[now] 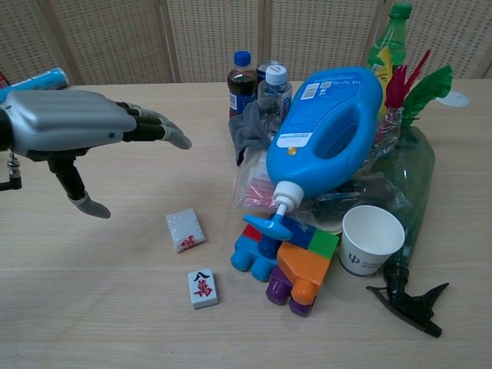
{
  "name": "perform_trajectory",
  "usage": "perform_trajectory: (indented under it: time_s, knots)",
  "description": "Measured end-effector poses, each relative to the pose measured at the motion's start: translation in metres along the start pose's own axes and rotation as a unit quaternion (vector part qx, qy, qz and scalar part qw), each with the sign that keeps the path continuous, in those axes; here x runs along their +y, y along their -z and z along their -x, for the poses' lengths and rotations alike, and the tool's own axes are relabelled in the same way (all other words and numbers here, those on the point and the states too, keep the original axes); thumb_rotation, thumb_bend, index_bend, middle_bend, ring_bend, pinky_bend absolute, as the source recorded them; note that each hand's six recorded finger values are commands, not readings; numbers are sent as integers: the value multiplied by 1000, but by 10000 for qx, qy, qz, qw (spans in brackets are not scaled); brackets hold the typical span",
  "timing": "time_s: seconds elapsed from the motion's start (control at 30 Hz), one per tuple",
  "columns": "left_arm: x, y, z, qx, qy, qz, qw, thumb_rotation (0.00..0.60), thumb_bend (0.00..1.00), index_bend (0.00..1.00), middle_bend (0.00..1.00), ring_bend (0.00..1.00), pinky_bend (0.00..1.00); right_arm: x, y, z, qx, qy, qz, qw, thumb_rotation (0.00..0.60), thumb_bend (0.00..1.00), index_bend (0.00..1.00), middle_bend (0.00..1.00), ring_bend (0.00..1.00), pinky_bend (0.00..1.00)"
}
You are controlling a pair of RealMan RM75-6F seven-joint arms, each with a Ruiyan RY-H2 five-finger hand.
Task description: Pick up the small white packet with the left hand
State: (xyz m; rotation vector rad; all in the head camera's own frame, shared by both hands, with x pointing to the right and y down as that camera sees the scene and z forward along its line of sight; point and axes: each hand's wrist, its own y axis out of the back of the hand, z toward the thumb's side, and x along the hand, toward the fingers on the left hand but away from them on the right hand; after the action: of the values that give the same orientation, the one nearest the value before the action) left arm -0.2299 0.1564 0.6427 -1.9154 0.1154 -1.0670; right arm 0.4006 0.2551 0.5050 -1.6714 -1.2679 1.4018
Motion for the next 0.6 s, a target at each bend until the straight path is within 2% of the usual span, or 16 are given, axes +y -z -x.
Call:
perform_trajectory:
  time_s: [0.23,0.6]
  knots:
    - [-9,-5,-26,101,230,-165,9995,600,0,130,0,0,0,3,1,0,-6,24,80,10000,372,0,0,0,0,0]
    - [-40,-25,-58,194,550,-197,9981,600,0,151,0,0,0,4,4,1,-42,20,126,9999,374,0,0,0,0,0]
